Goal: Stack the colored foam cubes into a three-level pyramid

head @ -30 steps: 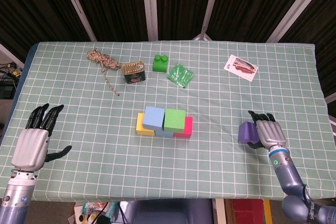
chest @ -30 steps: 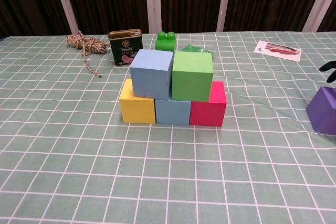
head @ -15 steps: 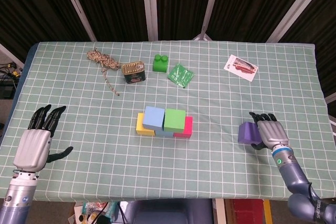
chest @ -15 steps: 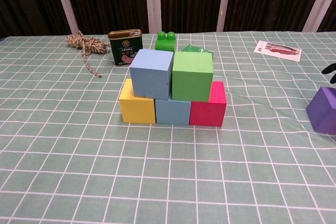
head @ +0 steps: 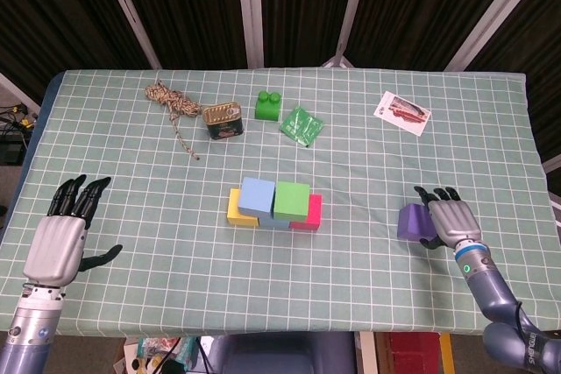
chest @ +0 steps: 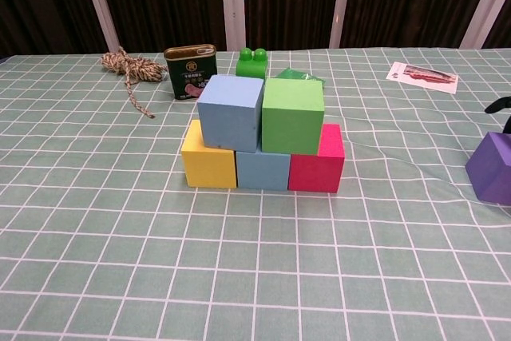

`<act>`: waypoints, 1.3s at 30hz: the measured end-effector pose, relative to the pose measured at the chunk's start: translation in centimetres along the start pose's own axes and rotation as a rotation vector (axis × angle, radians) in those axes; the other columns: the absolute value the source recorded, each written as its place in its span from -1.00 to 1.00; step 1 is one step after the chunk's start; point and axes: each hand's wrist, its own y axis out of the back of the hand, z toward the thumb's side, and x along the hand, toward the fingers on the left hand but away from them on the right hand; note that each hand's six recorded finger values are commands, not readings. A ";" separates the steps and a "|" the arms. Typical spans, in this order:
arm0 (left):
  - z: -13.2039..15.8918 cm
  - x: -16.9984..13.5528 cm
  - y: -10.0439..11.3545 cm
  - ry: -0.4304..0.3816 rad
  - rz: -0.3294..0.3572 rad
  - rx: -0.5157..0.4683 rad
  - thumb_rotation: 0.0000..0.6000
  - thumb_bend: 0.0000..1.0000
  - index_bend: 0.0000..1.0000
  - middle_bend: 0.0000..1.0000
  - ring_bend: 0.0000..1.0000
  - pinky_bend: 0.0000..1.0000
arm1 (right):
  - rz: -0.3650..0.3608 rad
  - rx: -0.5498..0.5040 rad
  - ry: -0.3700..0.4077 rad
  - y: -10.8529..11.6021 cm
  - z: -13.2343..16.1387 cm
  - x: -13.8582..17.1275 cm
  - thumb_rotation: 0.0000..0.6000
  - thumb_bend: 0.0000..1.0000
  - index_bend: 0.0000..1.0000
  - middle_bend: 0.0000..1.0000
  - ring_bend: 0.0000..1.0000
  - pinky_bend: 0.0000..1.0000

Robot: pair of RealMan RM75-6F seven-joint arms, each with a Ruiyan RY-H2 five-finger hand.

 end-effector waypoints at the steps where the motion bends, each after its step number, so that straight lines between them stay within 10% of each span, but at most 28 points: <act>1: 0.0 0.0 0.0 0.000 -0.001 0.001 1.00 -0.87 -0.90 -0.79 -0.98 -0.93 | 0.000 0.000 0.000 -0.1 0.0 0.0 1.00 -0.52 -1.00 -0.45 -0.75 -1.00; 22: -0.1 0.1 -0.2 0.003 -0.006 0.004 1.00 -0.87 -0.90 -0.79 -0.98 -0.93 | -0.015 -0.010 0.005 0.0 -0.1 -0.1 1.00 -0.50 -1.00 -0.13 -0.53 -1.00; 39: -0.4 0.3 0.1 0.011 -0.013 -0.011 1.00 -0.87 -0.89 -0.79 -0.98 -0.93 | -0.195 0.008 0.071 10.9 2.4 2.1 1.00 -0.50 -1.00 -0.12 -0.53 -1.00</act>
